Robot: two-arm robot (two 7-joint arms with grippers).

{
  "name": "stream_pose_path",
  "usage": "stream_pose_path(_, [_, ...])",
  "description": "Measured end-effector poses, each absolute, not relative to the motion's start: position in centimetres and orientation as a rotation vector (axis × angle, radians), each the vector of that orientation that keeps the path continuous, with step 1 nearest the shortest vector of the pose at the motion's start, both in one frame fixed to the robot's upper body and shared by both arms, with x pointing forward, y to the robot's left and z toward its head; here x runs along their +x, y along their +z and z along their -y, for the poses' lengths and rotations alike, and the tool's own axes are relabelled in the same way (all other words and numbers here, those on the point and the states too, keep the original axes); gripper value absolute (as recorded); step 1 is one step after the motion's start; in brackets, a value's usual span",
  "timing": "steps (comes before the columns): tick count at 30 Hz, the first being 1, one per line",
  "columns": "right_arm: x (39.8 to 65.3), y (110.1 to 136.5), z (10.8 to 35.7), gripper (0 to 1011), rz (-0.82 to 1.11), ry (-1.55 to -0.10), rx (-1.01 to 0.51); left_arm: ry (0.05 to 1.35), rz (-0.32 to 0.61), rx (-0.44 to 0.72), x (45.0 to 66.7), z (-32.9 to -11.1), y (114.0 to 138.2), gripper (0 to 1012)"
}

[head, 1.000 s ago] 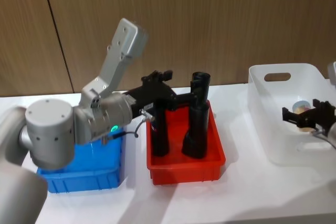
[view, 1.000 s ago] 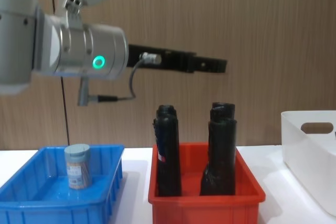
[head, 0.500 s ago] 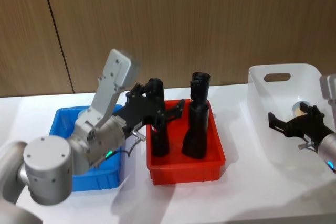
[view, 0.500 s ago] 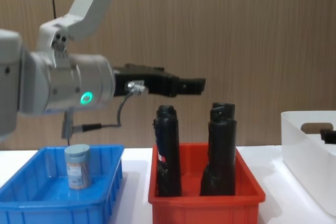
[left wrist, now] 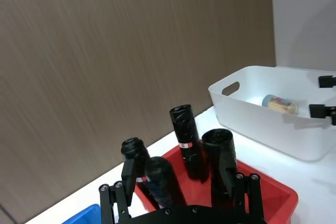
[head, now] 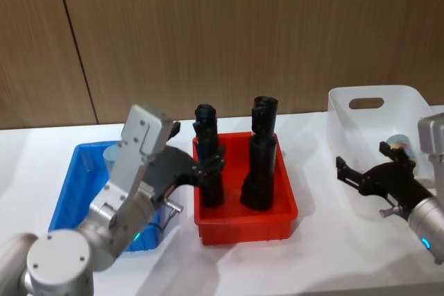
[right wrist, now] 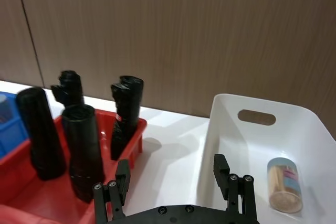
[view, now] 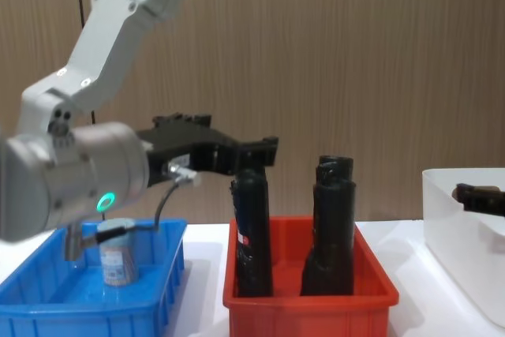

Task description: Pick the cotton swabs from the blue box and place them into the white box.

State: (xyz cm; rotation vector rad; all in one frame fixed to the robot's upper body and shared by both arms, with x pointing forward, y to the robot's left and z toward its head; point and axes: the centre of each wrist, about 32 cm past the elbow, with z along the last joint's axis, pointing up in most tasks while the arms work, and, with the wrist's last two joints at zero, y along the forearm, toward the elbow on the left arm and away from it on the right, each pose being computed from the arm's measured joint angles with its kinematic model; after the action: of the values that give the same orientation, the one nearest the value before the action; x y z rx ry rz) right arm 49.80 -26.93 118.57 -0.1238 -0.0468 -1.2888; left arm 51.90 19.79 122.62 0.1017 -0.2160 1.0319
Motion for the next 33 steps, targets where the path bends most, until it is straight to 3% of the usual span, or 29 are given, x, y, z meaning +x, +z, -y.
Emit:
stream_pose_path(10, [46.8, 118.6, 25.1, 1001, 0.066, -1.254, -0.044, 1.109, 0.261, 0.069, 49.6, -19.8, 120.8, 1004])
stream_pose_path(19, [44.6, 118.8, 23.9, 1001, 0.074, -1.232, 0.018, 1.122, 0.268, 0.061, 49.2, -19.8, 120.4, 1004])
stream_pose_path(33, [44.3, 118.9, 23.7, 1001, 0.075, -1.23, 0.027, 1.124, 0.268, 0.061, 49.2, -19.8, 120.5, 1004])
